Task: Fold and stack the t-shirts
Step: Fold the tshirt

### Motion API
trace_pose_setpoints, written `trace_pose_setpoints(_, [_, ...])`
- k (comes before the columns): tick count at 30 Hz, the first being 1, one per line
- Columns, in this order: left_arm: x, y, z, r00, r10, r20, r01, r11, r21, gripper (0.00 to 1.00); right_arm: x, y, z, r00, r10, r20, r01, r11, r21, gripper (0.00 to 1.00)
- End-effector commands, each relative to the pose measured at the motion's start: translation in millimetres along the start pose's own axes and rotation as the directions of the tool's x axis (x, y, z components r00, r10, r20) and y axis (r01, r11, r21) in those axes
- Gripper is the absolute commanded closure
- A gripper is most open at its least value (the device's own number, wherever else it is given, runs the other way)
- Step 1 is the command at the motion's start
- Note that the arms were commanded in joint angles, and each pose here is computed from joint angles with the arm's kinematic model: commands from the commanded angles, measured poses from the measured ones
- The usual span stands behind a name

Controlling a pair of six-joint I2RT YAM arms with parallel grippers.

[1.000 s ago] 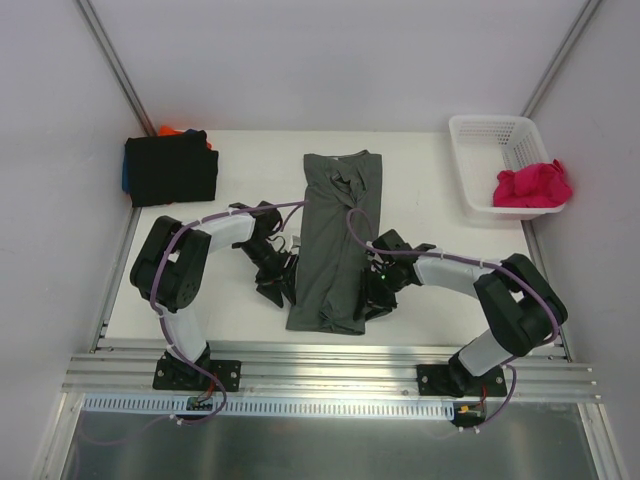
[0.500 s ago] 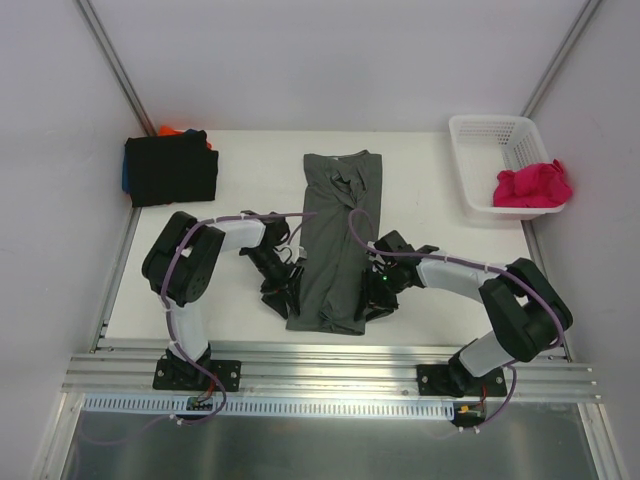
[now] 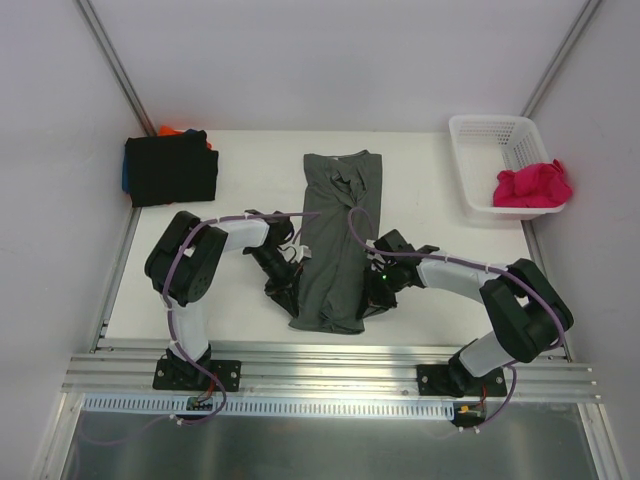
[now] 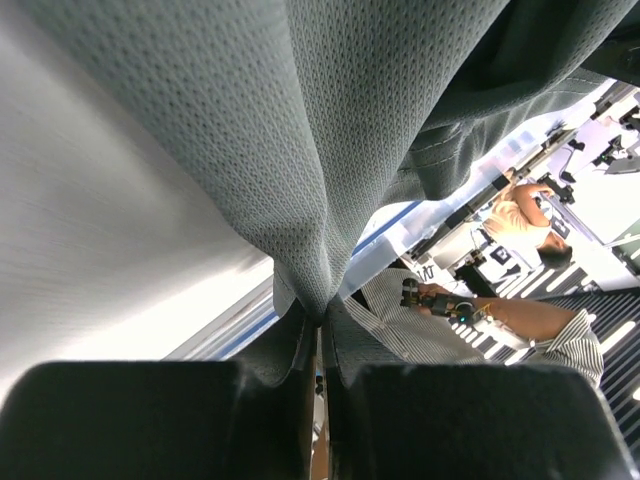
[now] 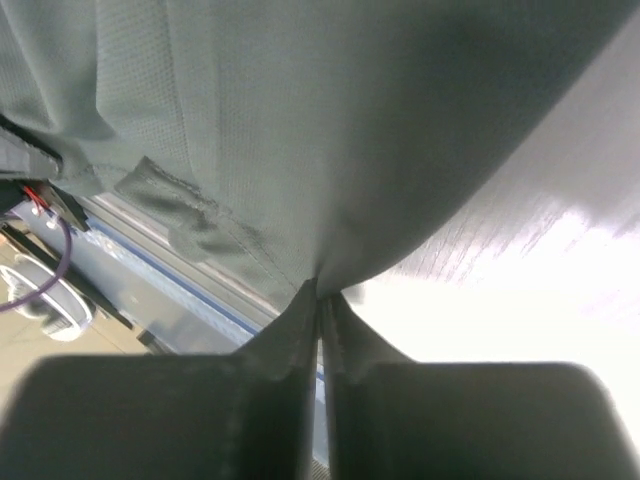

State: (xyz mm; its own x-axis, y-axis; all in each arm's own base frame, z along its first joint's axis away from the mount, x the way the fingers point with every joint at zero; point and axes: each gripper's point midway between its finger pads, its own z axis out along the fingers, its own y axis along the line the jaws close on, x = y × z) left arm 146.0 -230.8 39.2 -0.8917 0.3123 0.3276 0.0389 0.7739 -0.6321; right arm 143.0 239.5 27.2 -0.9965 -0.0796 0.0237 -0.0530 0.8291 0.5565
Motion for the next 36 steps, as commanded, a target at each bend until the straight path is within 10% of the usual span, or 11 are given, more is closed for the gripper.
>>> trace_pose_setpoints(1, [0.4, -8.7, -4.5, 1.0, 0.017, 0.006, -0.018, 1.0, 0.017, 1.0, -6.1, 11.7, -5.0, 0.999, -0.034, 0.015, 0.034, 0.999, -0.041, 1.0])
trace_pose_setpoints(36, [-73.4, -58.9, -93.0, 0.898, 0.335, 0.285, -0.297, 0.94, -0.169, 1.0, -147.1, 15.9, -134.6, 0.876, -0.081, 0.475, 0.115, 0.993, -0.041, 1.0])
